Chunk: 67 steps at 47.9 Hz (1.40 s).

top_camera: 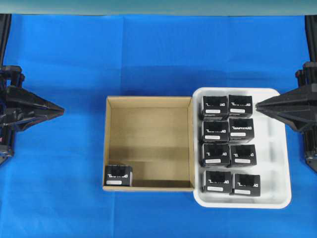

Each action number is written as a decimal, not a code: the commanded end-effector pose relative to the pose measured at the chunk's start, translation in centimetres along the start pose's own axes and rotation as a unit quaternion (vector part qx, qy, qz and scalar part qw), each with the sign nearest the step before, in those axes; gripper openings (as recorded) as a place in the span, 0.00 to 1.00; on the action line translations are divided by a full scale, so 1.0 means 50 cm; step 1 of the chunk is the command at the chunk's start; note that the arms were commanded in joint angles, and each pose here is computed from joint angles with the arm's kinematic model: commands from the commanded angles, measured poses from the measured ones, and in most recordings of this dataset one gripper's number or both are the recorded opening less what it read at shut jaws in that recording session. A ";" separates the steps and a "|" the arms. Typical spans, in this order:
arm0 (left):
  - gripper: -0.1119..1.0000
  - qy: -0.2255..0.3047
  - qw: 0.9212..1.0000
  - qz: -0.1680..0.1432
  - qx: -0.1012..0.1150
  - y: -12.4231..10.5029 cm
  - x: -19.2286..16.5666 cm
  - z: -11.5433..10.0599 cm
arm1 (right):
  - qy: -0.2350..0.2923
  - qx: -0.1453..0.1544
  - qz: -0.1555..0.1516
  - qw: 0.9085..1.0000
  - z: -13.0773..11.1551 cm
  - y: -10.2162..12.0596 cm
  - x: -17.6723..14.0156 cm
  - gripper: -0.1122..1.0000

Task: Pick the box from inside the cardboard box.
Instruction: 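Move the right gripper over the cardboard box toward the black box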

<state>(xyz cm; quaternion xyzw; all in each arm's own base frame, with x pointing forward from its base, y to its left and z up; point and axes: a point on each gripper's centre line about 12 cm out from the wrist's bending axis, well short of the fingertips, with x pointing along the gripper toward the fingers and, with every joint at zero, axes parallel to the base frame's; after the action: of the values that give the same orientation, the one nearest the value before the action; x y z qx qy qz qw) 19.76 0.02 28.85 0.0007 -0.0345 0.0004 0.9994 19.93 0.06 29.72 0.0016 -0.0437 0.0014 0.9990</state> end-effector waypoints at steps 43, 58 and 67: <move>0.05 0.090 0.996 -0.004 -0.001 -0.003 0.012 0.037 | 0.448 0.157 -0.047 0.879 -0.070 0.024 0.260 0.10; 0.05 0.091 0.996 -0.004 -0.002 -0.003 0.012 0.038 | 0.582 0.138 -0.055 0.800 -0.119 0.034 0.404 0.10; 0.05 0.087 0.996 -0.003 -0.002 -0.003 0.010 0.043 | 0.619 0.126 -0.051 0.773 -0.158 0.044 0.456 0.10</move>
<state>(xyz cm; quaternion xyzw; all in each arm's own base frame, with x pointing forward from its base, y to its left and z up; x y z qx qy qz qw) 19.97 -0.18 29.57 -0.0035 0.0720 -0.0040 0.9974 42.16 1.90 24.18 0.1346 0.5799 -0.0497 0.8020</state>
